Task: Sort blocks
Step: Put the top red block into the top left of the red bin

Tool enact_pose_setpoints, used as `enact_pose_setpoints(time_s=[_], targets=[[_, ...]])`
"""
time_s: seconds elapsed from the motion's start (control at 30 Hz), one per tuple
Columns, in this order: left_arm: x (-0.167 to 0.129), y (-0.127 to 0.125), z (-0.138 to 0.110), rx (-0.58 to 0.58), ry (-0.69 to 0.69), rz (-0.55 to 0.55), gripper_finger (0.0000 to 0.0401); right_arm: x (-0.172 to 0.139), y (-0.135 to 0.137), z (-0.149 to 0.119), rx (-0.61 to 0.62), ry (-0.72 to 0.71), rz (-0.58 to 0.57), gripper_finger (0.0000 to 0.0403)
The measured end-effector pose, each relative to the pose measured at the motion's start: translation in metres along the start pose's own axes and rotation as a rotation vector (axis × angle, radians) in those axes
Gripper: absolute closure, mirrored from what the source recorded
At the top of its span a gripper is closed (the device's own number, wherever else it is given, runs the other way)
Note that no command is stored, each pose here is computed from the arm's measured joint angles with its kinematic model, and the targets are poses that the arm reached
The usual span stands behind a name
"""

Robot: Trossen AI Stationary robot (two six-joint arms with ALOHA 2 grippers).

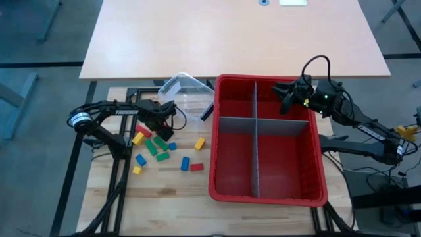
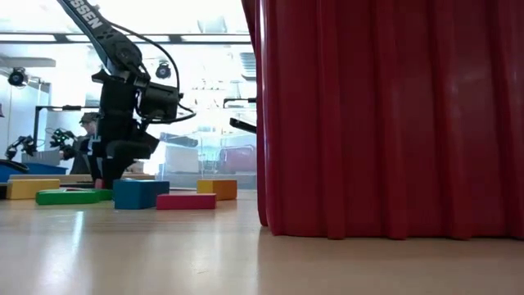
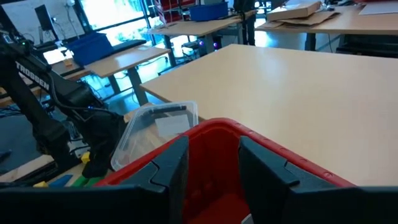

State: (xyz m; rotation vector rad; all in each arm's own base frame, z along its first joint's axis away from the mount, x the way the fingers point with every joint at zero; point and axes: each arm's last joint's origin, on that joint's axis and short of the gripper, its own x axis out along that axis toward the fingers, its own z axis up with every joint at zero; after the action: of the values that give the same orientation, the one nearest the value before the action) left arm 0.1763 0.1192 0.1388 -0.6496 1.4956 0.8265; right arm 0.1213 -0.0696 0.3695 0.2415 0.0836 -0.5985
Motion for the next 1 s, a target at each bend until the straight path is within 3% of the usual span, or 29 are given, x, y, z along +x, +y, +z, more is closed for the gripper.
enact_pose_setpoints(time_s=[0.17,0.37,0.5,0.77,1.0], targets=[[0.0,0.0,0.0,-0.002,0.006,-0.008,0.0294,0.0,0.0,0.0,0.0,0.0,0.0,0.0291],[-0.001,0.0,-0.008,-0.027,0.091,-0.039,0.0272,0.0,0.0,0.0,0.0,0.0,0.0,0.0297],[-0.011,-0.002,-0.016,-0.03,0.133,-0.05,0.0294,0.0,0.0,0.0,-0.004,0.0,0.0,0.0292],[-0.054,-0.004,-0.031,-0.077,0.068,-0.107,0.0295,0.0,0.0,0.0,-0.007,0.0,0.0,0.0284],[-0.113,-0.002,-0.049,-0.145,-0.115,-0.227,0.0287,0.0,0.0,0.0,-0.007,0.0,0.0,0.0296]])
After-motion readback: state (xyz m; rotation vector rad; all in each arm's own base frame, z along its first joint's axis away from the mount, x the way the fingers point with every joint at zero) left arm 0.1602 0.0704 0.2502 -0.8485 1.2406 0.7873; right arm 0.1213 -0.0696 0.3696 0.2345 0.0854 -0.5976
